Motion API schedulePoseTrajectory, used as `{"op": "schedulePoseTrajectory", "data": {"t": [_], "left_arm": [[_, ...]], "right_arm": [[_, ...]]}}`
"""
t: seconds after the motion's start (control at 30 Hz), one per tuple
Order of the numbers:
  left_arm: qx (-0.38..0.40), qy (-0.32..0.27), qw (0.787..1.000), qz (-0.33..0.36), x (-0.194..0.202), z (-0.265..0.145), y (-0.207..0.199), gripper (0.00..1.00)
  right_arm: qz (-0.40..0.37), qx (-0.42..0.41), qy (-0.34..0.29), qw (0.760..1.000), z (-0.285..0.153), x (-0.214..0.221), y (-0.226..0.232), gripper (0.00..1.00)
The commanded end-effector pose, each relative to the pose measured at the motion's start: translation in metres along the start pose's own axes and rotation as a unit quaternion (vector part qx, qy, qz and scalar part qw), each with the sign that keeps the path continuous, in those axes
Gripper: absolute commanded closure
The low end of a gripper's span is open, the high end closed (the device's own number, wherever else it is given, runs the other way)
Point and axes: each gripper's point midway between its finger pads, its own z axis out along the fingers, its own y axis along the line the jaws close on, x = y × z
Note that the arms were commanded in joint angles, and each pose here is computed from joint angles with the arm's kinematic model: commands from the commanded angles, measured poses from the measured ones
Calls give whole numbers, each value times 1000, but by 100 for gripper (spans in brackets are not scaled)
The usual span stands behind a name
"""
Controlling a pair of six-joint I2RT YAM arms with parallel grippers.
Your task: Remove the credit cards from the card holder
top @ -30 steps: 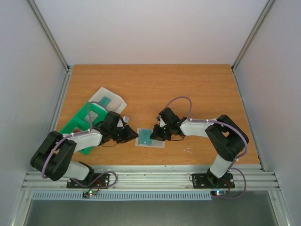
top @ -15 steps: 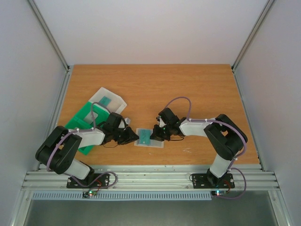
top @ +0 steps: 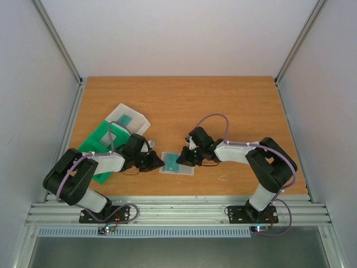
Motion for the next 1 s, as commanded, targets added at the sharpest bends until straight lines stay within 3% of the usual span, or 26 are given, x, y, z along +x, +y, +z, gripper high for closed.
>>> {"op": "schedulePoseTrajectory", "data": {"t": [0.0, 0.37, 0.63, 0.97], "left_arm": [[-18, -4, 1000, 7, 2, 0, 9, 89], [-27, -5, 1000, 3, 6, 0, 16, 89], [-36, -6, 999, -2, 7, 1, 22, 89], [-45, -3, 999, -4, 9, 1, 27, 88]], "right_arm": [[6, -21, 12, 1000, 9, 1, 5, 87], [17, 6, 22, 1000, 21, 4, -13, 87], [13, 11, 6, 1000, 16, 4, -17, 99], [10, 16, -10, 1000, 6, 2, -20, 99]]}}
